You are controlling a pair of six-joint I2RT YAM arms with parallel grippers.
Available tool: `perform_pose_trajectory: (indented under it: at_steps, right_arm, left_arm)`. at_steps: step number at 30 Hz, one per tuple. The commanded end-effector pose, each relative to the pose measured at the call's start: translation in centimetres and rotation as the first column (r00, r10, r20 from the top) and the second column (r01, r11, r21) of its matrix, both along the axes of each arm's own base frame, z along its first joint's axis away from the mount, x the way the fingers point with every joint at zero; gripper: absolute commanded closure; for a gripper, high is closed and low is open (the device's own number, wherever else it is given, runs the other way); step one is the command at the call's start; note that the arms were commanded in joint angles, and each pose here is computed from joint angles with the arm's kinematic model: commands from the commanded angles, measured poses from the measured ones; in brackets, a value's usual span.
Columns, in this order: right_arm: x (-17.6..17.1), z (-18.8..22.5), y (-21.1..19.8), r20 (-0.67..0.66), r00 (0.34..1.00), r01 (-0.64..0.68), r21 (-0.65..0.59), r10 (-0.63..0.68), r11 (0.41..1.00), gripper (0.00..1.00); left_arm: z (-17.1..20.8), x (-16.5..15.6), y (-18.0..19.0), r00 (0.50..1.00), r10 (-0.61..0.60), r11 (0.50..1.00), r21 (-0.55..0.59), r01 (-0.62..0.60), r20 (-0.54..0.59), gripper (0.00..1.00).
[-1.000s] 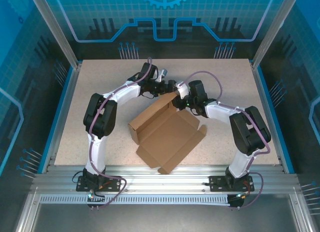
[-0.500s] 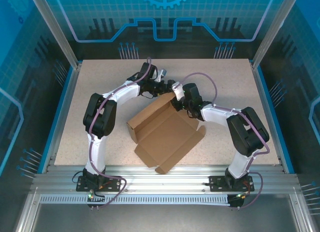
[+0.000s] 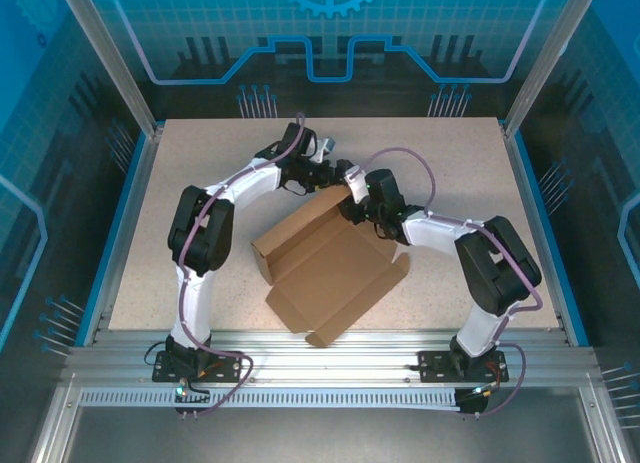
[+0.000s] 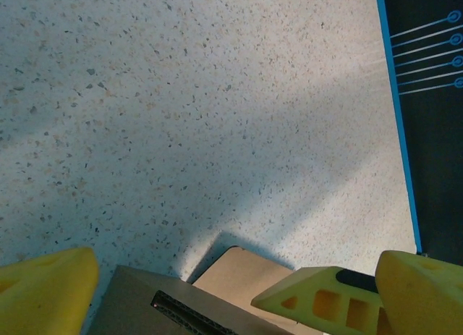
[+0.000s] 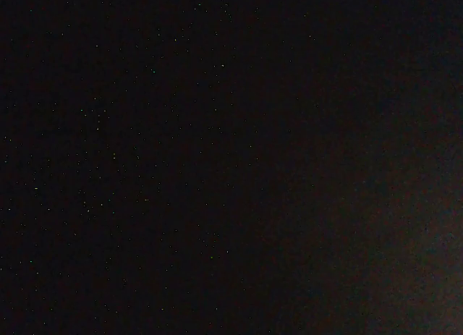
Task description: Fold the paper box
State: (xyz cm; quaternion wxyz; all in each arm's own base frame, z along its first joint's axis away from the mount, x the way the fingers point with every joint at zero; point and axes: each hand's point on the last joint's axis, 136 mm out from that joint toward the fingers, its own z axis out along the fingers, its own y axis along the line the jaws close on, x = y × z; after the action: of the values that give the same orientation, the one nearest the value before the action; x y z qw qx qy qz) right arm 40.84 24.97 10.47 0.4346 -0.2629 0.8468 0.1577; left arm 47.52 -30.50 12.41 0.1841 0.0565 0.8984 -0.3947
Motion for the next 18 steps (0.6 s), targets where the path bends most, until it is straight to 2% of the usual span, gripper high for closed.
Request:
perform_pose_trajectory:
  at_steps: [1,7,10,18]
  right_arm:
    - [-1.6,0.4,0.3,-0.047,0.999,-0.011,0.062,0.014,0.998,0.54]
    - [-4.0,0.6,-0.5,-0.080,0.997,-0.004,0.103,0.012,0.995,0.41]
    - [-5.6,0.7,-1.3,-0.099,0.995,0.002,0.114,0.009,0.993,0.37]
    - [-10.5,1.2,-3.4,-0.200,0.980,0.041,0.177,-0.005,0.983,0.25]
  left_arm:
    - [-0.6,-0.2,0.0,0.999,-0.029,0.999,0.045,0.030,-0.021,0.01]
    - [1.4,0.6,0.7,1.000,-0.014,0.998,0.054,0.012,0.028,0.01]
    - [2.5,0.5,1.8,0.997,-0.019,0.995,0.101,0.012,0.072,0.01]
    - [5.7,-2.8,4.1,0.980,-0.108,0.975,0.209,0.072,0.166,0.01]
